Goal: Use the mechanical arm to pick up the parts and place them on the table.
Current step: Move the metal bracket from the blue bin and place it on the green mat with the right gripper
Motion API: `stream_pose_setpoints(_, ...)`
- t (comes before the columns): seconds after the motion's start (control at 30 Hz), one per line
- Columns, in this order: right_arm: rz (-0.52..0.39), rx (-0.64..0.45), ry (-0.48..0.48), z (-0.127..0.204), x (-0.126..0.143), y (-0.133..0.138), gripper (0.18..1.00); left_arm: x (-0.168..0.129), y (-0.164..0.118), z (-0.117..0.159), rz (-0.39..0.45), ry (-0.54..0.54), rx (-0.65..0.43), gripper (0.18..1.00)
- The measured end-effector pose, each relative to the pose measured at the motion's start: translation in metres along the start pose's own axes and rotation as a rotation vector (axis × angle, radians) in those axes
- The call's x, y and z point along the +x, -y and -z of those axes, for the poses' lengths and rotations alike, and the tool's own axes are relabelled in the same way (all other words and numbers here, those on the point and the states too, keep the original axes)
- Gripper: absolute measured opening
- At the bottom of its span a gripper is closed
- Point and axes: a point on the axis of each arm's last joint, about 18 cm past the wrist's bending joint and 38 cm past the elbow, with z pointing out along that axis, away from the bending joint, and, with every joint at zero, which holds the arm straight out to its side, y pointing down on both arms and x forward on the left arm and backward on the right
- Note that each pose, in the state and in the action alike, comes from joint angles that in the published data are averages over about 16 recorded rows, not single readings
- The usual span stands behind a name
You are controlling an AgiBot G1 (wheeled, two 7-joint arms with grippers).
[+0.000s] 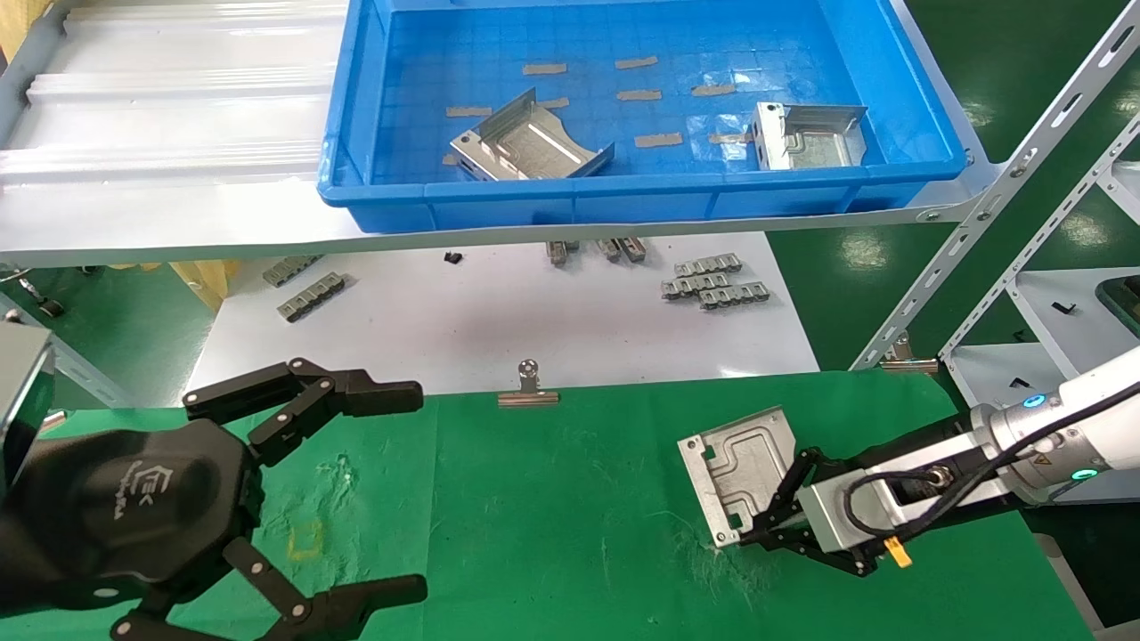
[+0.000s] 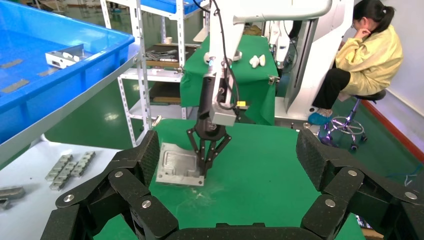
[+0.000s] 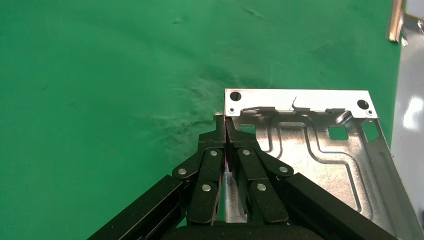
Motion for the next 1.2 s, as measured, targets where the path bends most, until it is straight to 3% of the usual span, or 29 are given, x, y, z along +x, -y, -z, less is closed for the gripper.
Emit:
stream_pose_setpoints(0.43,-0.115,0.023,-0.044,-0.015,-0.013,-0.014,0.192,0.000,0.000,0.000,0.000,0.000,0.000,1.001)
stream_pose_setpoints(0.93,-0.085,-0.019,-0.022,-0.026,-0.022,-0.024,0.205,0.000,0.000,0.000,0.000,0.000,0.000,1.001)
stream_pose_setpoints(1.2,-0.036,-0.027,-0.023,-0.022,-0.015,-0.021,0.266,0.000,0.000,0.000,0.000,0.000,0.000,1.001)
